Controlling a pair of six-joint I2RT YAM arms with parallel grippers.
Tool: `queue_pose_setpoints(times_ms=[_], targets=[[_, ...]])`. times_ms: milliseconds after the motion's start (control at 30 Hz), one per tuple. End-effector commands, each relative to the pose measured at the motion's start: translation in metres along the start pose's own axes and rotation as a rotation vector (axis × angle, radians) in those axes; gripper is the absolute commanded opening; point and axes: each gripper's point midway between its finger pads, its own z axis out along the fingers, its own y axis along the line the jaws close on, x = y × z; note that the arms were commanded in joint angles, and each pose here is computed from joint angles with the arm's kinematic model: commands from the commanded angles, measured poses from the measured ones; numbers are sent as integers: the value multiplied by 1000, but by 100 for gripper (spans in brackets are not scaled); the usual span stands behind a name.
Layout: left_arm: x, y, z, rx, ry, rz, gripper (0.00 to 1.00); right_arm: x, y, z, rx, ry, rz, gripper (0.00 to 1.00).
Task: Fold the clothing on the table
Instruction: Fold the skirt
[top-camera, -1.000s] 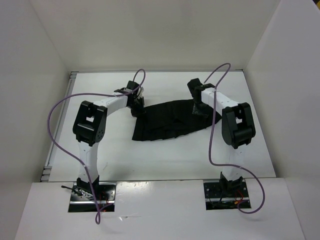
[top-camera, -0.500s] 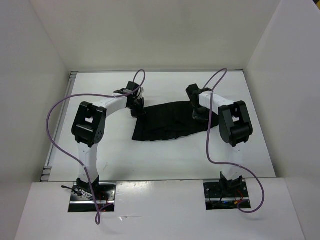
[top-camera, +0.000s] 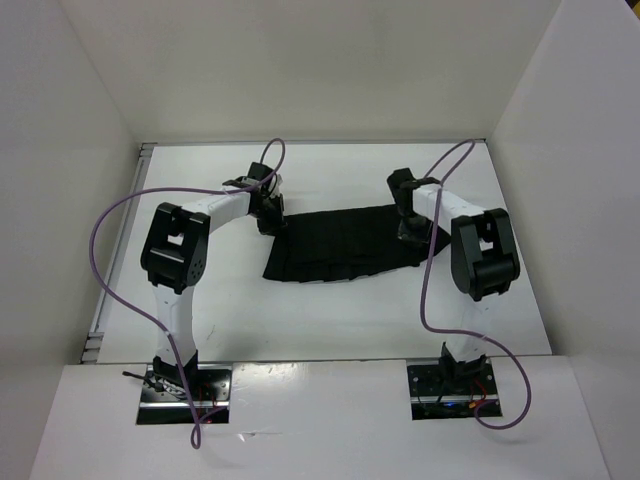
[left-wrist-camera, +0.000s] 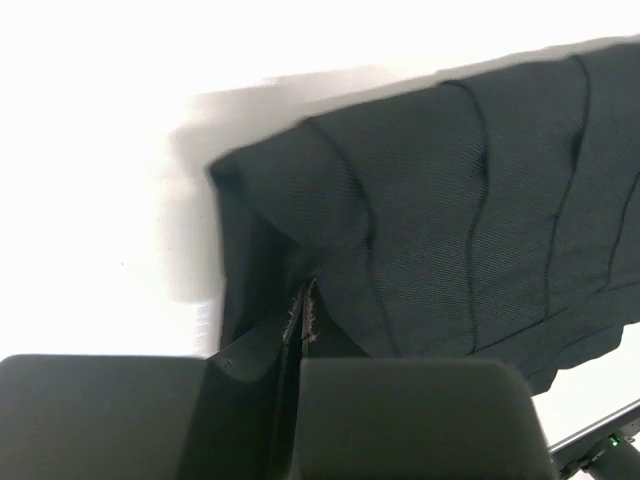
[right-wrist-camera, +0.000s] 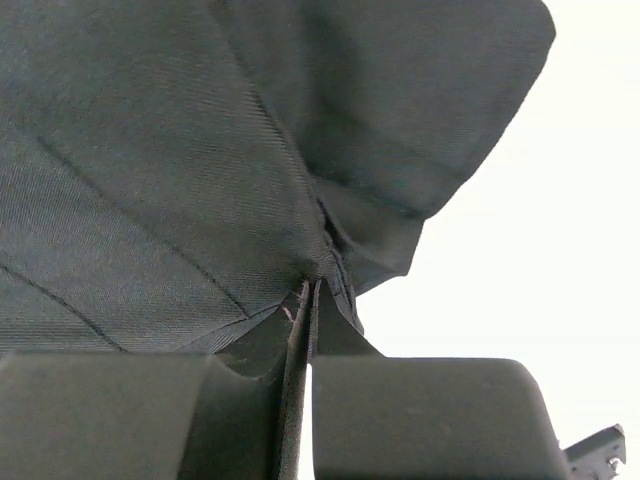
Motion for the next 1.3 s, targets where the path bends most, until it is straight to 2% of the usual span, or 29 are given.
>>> queue_pose_setpoints(times_ms=[0,300,333,367,433,467,500,533,600,667,767,833,900,1000,1067,1167,1267], targets=[[-13,4,-15,-20,-53,5,0,-9,-40,-13,85,-36,43,0],[-11,6,-12,-25,-45,12,0,3,-65,8,167,36,47,0],[-9,7,-12,-29,-38,10,0,0,-63,9,165,34,48,6],[-11,4,-13,-17,-41,12,0,2,-65,8,170,42,44,24],[-18,-10,-29,25,-56,31,0,-14,-65,-13,137,-9,84,31],[-22,-16,-38,41,-70,49,0,-24,-62,-26,117,-54,102,38],[-27,-22,-49,54,-98,68,0,-29,-65,-39,103,-74,114,48],[-30,-32,-58,91,-99,75,1,-49,-63,-64,43,-142,158,48],[-36,-42,-75,110,-115,109,1,-64,-59,-92,-18,-188,171,50],[-34,-51,-79,113,-126,140,1,-73,-57,-103,-45,-206,174,50],[-21,-53,-77,128,-95,144,2,-74,-49,-91,-36,-177,141,50],[-9,-59,-73,188,-56,159,9,-73,-43,-78,-22,-156,129,50],[9,-85,-77,352,17,181,11,-69,-39,-58,22,-127,107,50],[34,-114,-75,456,46,235,7,-70,-31,-37,46,-114,86,44],[49,-122,-61,420,81,269,0,-70,-34,-27,71,-107,87,42],[55,-127,-40,331,91,308,0,-73,-40,-16,100,-93,97,43],[56,-109,-19,195,93,315,0,-80,-49,-15,101,-101,130,46]])
